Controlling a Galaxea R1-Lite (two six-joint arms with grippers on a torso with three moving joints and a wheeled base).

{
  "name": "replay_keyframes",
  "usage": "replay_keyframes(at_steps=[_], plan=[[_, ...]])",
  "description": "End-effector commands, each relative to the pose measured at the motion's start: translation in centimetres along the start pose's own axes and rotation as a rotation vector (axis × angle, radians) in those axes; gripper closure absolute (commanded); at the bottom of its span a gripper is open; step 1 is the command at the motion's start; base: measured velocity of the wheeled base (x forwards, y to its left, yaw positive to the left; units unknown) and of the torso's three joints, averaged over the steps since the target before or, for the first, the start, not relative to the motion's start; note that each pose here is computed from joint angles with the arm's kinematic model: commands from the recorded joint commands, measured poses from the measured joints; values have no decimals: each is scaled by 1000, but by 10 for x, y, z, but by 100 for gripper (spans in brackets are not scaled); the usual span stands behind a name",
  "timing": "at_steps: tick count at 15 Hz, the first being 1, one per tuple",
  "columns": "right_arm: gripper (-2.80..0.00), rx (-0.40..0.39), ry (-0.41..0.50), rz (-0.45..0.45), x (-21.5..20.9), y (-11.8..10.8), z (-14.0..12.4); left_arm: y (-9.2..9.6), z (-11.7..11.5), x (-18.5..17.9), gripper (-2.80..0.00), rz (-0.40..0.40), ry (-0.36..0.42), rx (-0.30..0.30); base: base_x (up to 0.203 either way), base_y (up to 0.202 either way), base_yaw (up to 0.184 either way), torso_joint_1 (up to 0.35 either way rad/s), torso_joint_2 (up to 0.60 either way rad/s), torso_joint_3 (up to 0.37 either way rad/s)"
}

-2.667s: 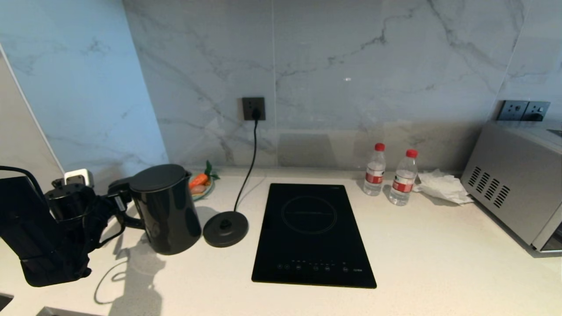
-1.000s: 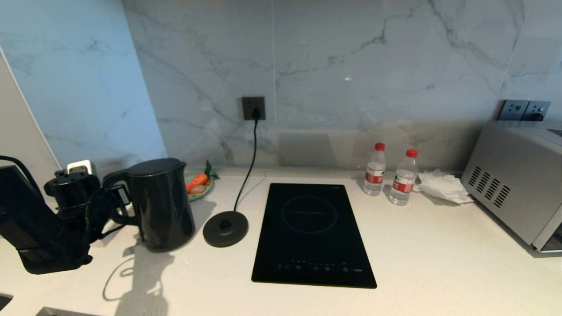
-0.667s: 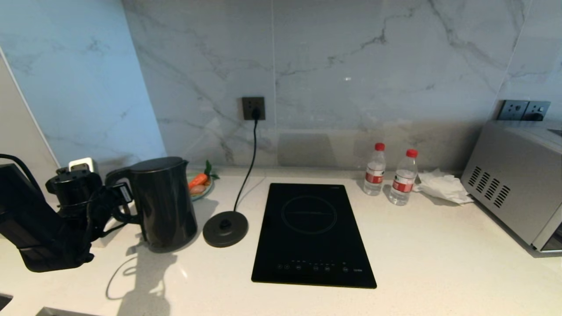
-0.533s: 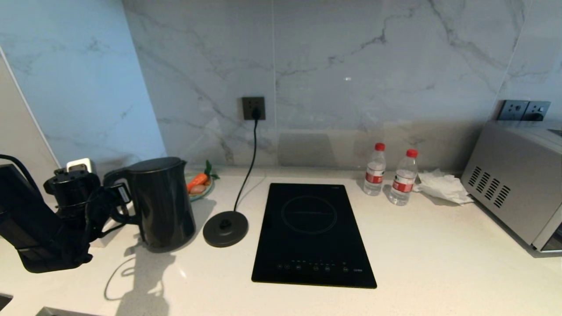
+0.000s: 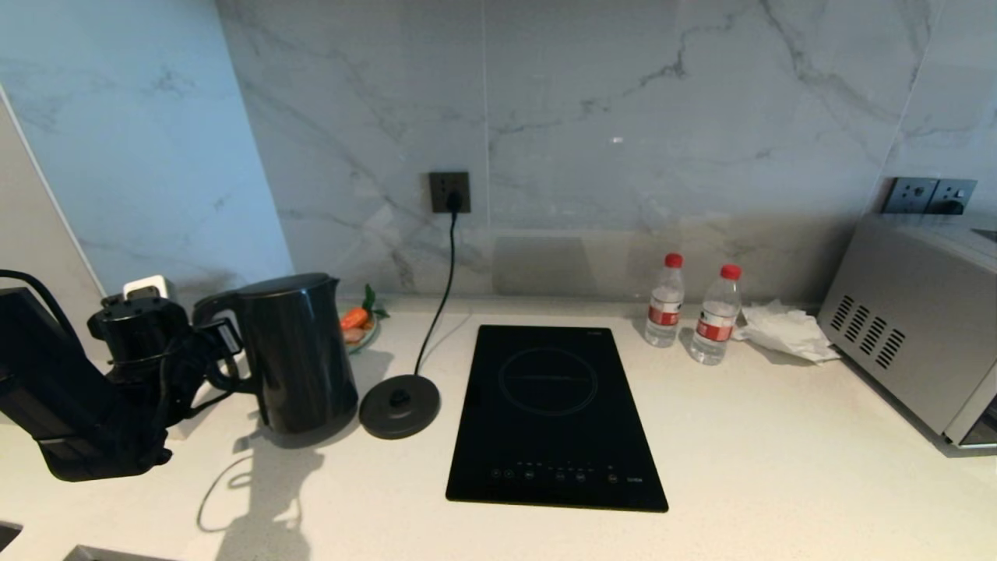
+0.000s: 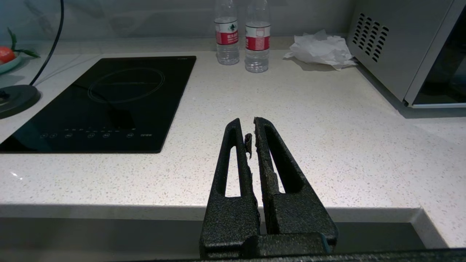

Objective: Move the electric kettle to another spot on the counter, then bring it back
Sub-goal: Place it on the power base

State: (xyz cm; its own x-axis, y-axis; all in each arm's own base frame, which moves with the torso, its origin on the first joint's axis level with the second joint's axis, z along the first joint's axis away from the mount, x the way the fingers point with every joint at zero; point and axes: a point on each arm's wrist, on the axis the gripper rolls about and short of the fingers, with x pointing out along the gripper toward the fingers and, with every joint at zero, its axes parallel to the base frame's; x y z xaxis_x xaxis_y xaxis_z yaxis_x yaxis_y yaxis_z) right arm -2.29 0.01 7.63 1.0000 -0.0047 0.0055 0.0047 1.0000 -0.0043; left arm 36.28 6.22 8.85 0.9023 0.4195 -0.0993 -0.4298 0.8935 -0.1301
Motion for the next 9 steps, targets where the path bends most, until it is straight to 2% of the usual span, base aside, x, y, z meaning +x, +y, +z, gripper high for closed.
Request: replay_keyframes(at_steps=[1,4,9], plan=[[0,0,1,0,0,0,0,-4,2,-2,0,-6,-12,-11,0,0,0,0,0,0],[0,0,1,0,0,0,0,-11,3,-7,0,-26,-11,-34,0,0,0,0,0,0],[0,0,0,0,0,0,0,-21,2,-11,0,-49,-10,-40,0,0,0,0,0,0]])
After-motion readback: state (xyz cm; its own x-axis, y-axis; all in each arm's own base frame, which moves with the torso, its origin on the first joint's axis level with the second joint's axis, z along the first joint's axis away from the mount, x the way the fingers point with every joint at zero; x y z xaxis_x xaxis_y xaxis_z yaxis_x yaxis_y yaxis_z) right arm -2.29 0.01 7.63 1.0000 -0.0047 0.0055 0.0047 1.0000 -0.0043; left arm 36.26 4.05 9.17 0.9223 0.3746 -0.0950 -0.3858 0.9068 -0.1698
